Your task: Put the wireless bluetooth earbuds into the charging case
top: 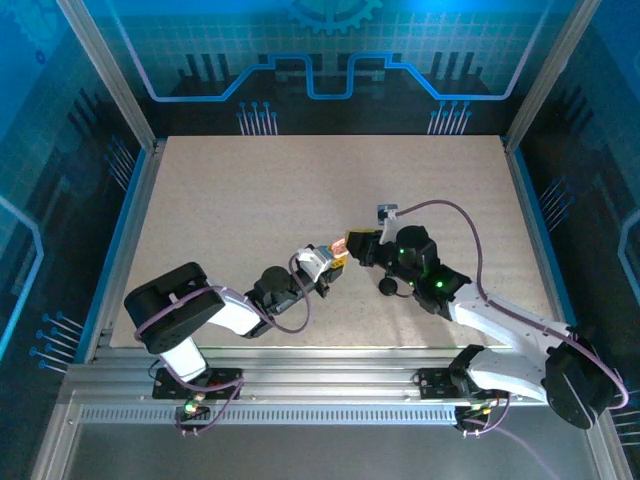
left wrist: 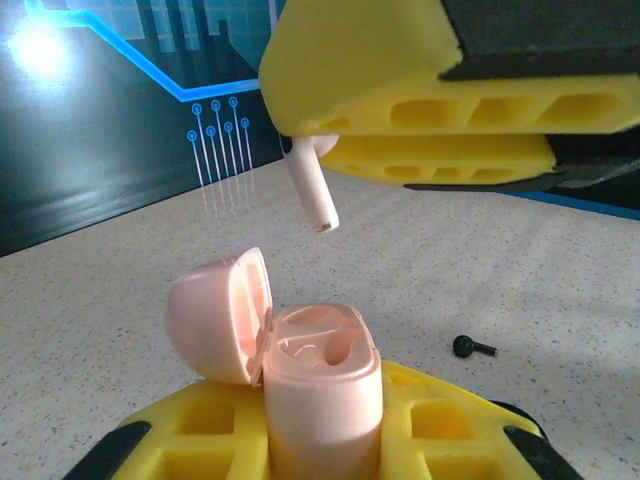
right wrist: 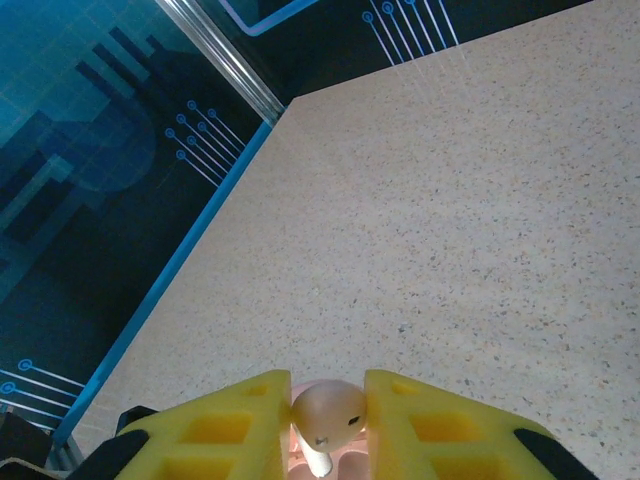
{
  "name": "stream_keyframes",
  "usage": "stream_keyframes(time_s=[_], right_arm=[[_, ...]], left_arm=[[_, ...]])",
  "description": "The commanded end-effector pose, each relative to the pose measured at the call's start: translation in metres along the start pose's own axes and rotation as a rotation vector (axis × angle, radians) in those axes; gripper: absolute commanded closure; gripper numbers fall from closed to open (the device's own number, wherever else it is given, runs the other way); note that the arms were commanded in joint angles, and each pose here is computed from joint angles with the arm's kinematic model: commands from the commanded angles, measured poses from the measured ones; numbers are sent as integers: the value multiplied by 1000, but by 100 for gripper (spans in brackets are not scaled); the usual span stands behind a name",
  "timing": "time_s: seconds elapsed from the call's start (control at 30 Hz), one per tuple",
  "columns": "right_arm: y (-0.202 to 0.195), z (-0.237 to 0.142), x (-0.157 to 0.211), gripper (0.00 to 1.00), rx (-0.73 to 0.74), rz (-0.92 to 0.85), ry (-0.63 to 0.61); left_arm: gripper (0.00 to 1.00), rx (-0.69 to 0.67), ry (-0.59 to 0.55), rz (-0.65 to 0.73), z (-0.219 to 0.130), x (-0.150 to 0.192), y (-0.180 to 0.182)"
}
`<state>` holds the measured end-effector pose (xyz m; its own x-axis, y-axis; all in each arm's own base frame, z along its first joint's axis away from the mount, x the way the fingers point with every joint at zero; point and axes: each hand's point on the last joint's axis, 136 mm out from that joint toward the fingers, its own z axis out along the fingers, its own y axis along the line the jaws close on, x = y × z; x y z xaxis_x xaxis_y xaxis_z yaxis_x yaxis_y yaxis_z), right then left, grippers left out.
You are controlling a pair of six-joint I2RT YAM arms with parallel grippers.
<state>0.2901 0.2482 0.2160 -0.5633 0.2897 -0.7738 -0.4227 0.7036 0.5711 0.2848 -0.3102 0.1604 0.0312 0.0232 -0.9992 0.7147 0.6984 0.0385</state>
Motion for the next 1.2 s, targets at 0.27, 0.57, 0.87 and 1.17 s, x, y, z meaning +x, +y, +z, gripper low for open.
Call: stream_keyframes(time_s=[0.27,0.57,0.87,1.17], right_arm=[[16,9,3,75,-47,-19,-3],[18,4,-1,75,-38,-36,-10],[15,-1,-11,75,8,-80,-1],[-31,-14,7,74,182,-67,128]], left_arm=[[82,-23,-128,-31,7,-45,3],[82,-41,-131,-30,9,-46,6],[82,-40,-121,-58,8,-42,6],[82,-129,-55,-45,-12,-17,21]])
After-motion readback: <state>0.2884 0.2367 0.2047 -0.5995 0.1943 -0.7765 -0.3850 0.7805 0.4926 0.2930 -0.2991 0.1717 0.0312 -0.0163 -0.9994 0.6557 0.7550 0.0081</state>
